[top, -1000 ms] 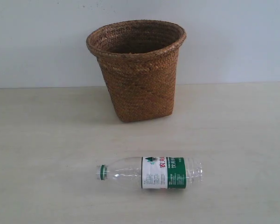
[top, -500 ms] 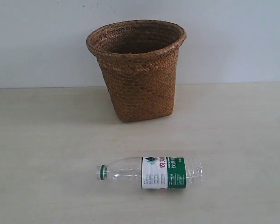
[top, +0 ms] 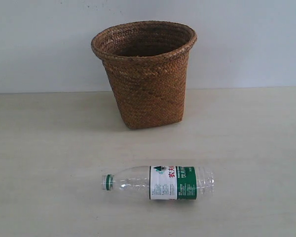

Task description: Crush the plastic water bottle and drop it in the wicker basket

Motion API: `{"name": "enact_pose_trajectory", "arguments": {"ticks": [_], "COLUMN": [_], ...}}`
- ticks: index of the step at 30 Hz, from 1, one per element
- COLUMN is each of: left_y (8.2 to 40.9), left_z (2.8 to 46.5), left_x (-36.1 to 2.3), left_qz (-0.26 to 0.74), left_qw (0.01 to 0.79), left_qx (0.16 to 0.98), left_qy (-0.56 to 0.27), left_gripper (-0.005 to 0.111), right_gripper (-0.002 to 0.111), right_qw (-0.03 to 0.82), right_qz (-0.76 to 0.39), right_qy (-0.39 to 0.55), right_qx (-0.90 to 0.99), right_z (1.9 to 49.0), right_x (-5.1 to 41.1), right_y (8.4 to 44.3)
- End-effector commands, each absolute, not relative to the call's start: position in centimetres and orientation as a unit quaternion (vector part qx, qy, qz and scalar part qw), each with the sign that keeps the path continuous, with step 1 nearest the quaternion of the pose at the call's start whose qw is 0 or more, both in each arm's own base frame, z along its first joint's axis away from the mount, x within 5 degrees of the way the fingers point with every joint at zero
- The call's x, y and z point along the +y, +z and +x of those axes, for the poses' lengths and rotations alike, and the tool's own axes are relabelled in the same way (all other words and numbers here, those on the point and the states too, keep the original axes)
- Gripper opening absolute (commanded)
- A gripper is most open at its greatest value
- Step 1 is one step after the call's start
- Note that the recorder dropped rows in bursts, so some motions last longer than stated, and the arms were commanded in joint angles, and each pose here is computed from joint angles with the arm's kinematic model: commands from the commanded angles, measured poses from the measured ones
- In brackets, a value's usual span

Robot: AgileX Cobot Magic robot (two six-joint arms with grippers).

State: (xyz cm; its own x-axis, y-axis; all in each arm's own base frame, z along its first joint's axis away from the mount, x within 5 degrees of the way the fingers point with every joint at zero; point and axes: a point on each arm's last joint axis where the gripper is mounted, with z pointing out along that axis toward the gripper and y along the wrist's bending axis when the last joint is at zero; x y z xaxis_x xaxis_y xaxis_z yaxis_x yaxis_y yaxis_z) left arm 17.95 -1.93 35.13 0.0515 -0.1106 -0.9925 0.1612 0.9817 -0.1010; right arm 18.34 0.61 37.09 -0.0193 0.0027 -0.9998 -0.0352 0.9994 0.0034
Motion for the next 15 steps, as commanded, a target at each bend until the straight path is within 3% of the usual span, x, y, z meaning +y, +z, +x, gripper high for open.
{"name": "enact_pose_trajectory", "arguments": {"ticks": [1, 9, 15], "left_y": [33.7, 31.2, 30.2], "left_z": [22.0, 26.9, 28.2], "left_x": [-1.7, -3.2, -6.9], "left_qz": [0.044, 0.127, 0.258], "left_qw": [0.638, 0.471, 0.366], "left_qx": [0.768, 0.867, 0.892], "left_qy": [-0.017, 0.099, 0.066], "left_gripper": [0.004, 0.004, 0.004], "right_gripper": [0.000, 0.000, 0.000], "right_qw": [0.637, 0.514, 0.429], "right_qz": [-0.032, -0.108, -0.178], "right_qy": [-0.026, -0.092, -0.037], "right_qx": [0.770, 0.846, 0.885], "right_z": [21.3, 25.1, 27.6], "right_x": [0.4, 0.1, 1.5], "right_y": [37.0, 35.7, 34.3]}}
